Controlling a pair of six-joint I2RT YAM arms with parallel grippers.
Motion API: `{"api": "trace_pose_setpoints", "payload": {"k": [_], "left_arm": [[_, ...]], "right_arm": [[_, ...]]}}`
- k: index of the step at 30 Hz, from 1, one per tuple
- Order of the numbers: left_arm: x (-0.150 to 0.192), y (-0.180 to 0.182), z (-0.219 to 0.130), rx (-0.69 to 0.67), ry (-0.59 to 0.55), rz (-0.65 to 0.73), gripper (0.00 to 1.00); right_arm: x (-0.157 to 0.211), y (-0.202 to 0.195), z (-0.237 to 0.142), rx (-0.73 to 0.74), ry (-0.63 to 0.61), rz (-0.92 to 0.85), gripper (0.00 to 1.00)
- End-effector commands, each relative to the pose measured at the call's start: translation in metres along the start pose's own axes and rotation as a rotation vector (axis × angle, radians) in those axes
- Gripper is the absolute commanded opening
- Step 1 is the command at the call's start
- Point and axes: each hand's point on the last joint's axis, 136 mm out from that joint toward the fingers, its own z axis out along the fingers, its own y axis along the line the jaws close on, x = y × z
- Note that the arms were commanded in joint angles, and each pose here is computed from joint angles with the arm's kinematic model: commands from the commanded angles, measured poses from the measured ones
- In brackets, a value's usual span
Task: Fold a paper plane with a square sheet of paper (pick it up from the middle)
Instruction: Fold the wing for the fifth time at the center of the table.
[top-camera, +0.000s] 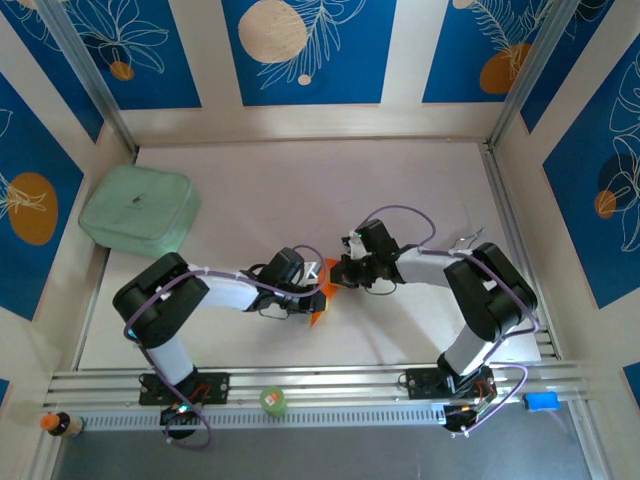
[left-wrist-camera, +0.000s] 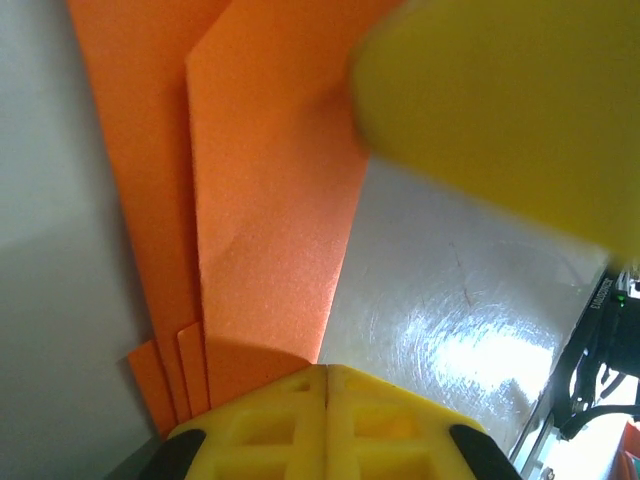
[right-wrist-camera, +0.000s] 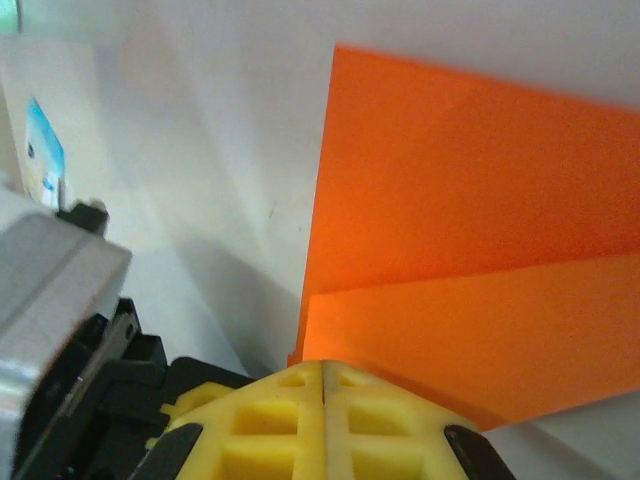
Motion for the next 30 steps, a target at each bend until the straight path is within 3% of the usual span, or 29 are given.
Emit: {"api": "trace_pose_setpoints", "payload": {"k": [1,18,23,30], "left_arm": [[0.019,0.035,0.004,-0.109,0.045,-0.070,0.00],[0.025,0.041,0.010,-0.111,0.067,-0.109,0.00],[0.021,0.038,0.010,-0.103,0.053,-0.107,0.00],[0.012,0.033,0.010,-0.089,0.013,-0.110,0.00]], "right_arm": [[0.014,-0.024,0.011,0.059,0.041,0.049,0.00],[-0.085,-0.057,-0.036,-0.038,-0.179,0.152,0.02],[-0.082,-0.045,-0.049,-0.043,-0.201,0.128,0.04],[-0.043,-0.034,-0.043,-0.016,-0.166,0.125,0.08]]}}
